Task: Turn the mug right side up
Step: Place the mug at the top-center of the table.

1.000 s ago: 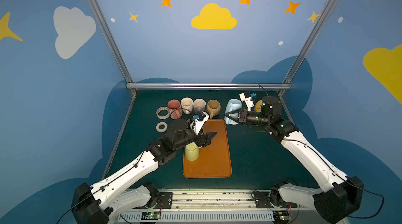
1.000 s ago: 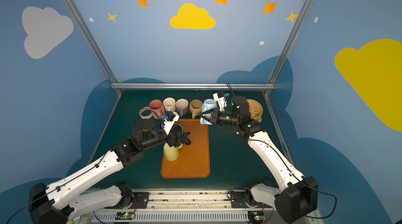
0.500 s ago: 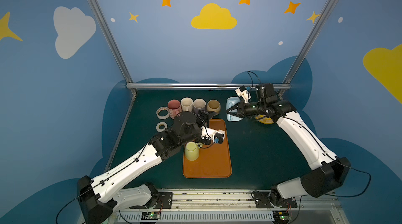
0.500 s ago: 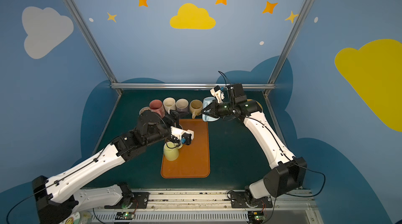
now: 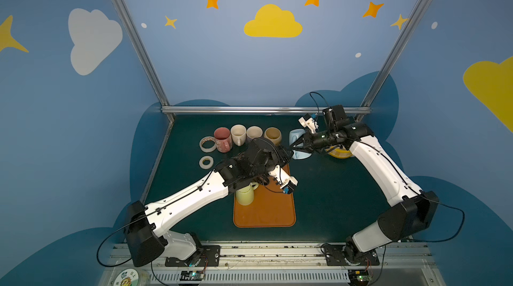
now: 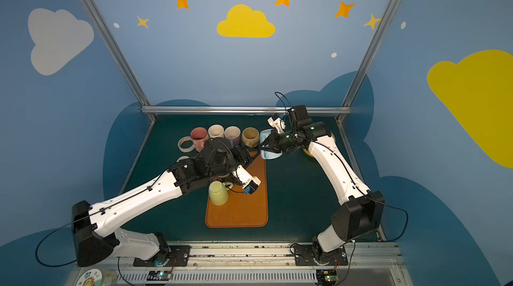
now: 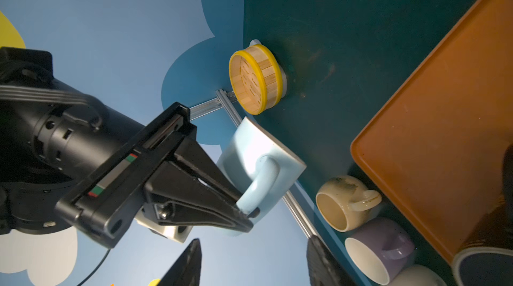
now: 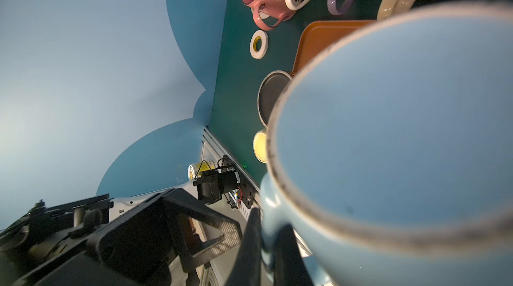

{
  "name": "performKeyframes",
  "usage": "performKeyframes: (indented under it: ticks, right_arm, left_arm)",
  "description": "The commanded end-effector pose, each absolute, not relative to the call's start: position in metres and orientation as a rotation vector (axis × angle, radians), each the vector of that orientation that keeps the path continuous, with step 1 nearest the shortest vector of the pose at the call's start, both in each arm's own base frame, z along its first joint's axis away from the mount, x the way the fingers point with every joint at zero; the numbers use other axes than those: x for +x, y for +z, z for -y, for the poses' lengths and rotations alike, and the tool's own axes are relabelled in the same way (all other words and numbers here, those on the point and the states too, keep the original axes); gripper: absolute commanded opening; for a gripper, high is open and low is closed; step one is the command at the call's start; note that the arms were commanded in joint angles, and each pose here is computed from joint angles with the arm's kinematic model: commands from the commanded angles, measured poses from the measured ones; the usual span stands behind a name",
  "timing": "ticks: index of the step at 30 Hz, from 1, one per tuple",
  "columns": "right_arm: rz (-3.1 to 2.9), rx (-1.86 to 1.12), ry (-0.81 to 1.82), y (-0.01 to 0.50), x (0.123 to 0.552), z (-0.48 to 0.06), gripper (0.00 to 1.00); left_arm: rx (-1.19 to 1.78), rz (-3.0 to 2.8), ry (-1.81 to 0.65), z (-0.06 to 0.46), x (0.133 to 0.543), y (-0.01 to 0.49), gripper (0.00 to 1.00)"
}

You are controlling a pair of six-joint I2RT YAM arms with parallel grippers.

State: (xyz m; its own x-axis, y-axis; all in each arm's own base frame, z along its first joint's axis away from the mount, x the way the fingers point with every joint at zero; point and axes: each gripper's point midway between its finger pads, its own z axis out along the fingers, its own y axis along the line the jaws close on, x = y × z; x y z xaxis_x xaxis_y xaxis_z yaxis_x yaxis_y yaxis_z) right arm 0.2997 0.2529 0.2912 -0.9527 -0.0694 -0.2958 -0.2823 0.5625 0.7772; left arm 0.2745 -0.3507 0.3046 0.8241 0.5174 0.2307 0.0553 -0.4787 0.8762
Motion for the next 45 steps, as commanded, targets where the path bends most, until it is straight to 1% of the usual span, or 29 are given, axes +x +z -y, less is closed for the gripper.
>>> performKeyframes:
  ticks: [1,4,8,13,18,28,38,45]
  right_arm:
    - [-2.47,-0.352,1.383,0.312,0.306,-0.255,0.0]
    - [-2.464,-0.323,1.413,0.312,0.31,-0.255,0.0]
    - [-2.446,-0.297,1.443,0.315,0.315,-0.254,0.0]
    - [-2.442,-0.282,1.462,0.316,0.314,-0.256,0.0]
    - [-2.438,-0.28,1.458,0.314,0.312,-0.256,0.0]
    - [-2.472,-0.311,1.403,0.304,0.304,-0.261,0.0]
    - [-2.476,-0.342,1.389,0.302,0.297,-0.264,0.0]
    - [-2.467,-0.369,1.409,0.303,0.292,-0.268,0.0]
  left_arm:
    - [2.076,-0.322,0.621,0.359,0.272,0.301,0.62]
    - [2.119,-0.295,0.614,0.364,0.268,0.292,0.61]
    - [2.158,-0.291,0.612,0.369,0.269,0.279,0.54]
    - [2.164,-0.31,0.652,0.377,0.282,0.269,0.51]
    - [2.144,-0.348,0.696,0.384,0.297,0.262,0.49]
    - [2.109,-0.386,0.758,0.389,0.309,0.271,0.47]
    - [2.113,-0.4,0.782,0.386,0.312,0.269,0.34]
    - [2.127,-0.414,0.799,0.389,0.316,0.26,0.21]
